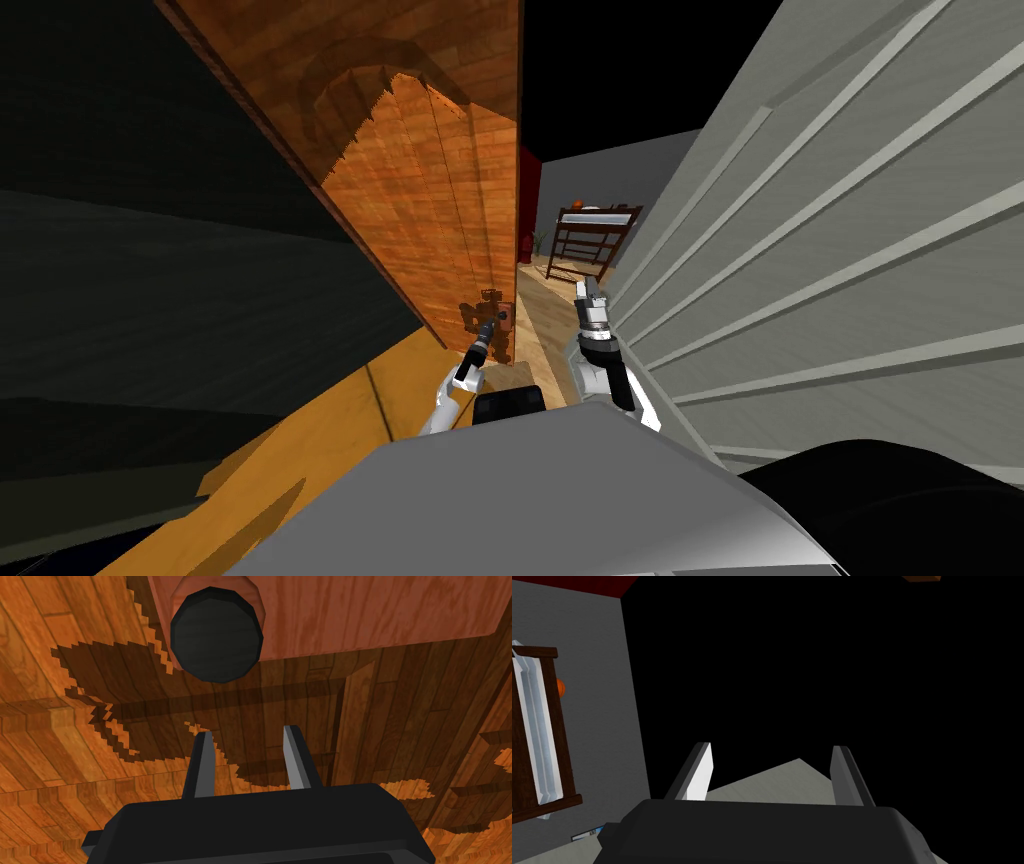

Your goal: Push the door open

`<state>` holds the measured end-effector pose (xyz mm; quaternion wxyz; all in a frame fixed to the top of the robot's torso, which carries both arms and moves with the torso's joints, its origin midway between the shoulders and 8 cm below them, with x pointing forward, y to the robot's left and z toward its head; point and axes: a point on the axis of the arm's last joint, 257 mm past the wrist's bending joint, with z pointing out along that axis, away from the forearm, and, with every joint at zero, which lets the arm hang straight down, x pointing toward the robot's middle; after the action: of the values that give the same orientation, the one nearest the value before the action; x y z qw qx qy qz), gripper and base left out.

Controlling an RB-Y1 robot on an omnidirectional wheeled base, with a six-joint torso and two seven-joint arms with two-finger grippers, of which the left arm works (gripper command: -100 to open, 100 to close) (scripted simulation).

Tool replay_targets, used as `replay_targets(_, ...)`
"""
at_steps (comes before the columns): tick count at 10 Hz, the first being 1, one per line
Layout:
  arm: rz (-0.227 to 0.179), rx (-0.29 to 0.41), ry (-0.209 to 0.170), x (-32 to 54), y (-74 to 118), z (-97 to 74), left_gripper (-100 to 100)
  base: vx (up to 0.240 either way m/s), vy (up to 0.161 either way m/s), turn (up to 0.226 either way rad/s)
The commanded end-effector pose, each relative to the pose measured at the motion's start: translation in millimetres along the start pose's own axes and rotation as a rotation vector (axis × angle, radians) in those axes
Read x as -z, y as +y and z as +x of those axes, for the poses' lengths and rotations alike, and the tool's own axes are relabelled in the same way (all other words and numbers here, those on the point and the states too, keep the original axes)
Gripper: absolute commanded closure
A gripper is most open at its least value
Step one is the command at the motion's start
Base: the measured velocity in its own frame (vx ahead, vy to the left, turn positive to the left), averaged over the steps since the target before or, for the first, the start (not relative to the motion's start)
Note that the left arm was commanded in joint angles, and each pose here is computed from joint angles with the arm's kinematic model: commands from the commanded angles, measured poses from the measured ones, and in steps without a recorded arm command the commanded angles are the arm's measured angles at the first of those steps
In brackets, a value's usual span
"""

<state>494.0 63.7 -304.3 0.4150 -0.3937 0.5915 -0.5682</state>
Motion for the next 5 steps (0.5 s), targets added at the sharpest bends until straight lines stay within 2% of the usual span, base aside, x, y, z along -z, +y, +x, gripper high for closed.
replay_targets(1, 0.002, 0.011, 0.007, 0.4, -2.0, 5.8, -100, -0.187, 0.017, 0.021)
replay_targets(5, 0.010, 0.043, 0.023, 1.8, -9.1, 20.9, -100, -0.216, 0.020, 0.016)
